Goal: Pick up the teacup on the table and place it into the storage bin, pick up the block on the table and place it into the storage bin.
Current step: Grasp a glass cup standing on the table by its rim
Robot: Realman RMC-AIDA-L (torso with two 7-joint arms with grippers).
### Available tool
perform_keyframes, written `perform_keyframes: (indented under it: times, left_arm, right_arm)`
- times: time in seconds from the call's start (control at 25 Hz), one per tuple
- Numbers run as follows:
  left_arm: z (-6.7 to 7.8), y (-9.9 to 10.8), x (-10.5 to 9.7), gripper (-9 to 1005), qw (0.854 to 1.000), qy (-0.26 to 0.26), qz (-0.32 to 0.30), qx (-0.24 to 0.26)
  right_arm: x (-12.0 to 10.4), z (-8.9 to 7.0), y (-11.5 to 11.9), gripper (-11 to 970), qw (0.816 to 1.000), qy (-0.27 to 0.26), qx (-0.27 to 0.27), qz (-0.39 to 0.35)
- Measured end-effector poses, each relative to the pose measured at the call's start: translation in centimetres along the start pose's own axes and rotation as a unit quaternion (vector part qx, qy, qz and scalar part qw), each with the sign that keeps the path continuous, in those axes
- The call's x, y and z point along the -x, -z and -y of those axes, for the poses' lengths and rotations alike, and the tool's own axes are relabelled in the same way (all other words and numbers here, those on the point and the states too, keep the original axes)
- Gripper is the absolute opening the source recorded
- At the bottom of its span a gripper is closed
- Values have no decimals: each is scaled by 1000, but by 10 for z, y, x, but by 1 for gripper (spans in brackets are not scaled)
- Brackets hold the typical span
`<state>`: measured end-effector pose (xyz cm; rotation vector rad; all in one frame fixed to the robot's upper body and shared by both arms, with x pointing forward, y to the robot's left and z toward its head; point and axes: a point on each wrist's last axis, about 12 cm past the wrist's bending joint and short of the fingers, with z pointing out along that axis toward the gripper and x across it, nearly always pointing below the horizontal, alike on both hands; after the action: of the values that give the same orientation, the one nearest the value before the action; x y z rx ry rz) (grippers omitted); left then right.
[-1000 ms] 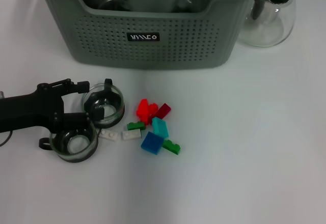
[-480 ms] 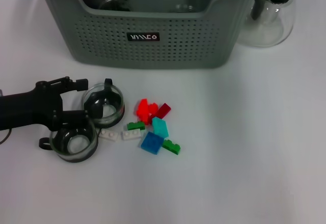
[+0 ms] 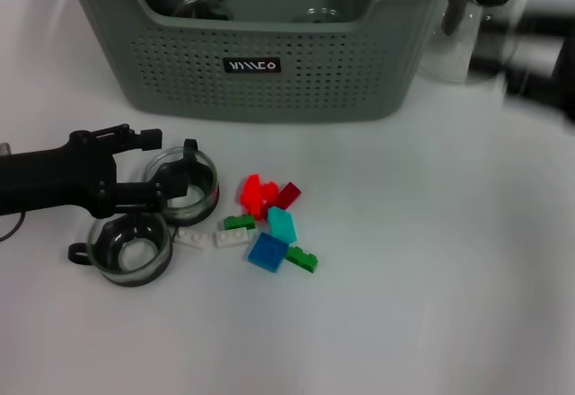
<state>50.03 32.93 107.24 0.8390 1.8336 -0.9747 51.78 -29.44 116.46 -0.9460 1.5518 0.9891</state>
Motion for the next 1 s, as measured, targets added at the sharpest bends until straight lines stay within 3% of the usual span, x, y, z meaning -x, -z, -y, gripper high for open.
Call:
perform_keyframes:
  times: [0.08,0.16,0.28,0.4,0.44,0.48,0.68,0.84,1.0]
  left_arm:
    - [0,1,2,890,1000,17,-9,-7]
    - [0,9,11,890,999,41,-33,-13]
    - [5,20,29,890,995,57,-79,-24]
    - [17,28,61,890,983,55,-172,-20]
    - [25,24,76,890,970,55,-239,-10]
    - [25,24,76,890,970,55,-239,-10]
    - [53,-10,99,890,924,7,-381,28]
    - [74,-34,96,890,909,-59,-413,16]
    - [79,-53,84,891,904,-88,-419,25]
  right_arm:
    - [-24,3,2,438,994,-37,-15,-100]
    - [-34,5,2,436,987,-47,-23,-153]
    - [-40,9,3,431,979,-49,-27,-198]
    - [-40,12,0,426,973,-51,-18,-226]
    - [-39,13,-2,424,971,-51,-16,-233]
    - [-38,14,-2,424,969,-51,-15,-240]
    - [-39,17,-6,425,966,-54,-13,-254]
    - [-43,18,-8,425,963,-62,-9,-261]
    - [-48,20,-7,424,962,-68,-14,-264]
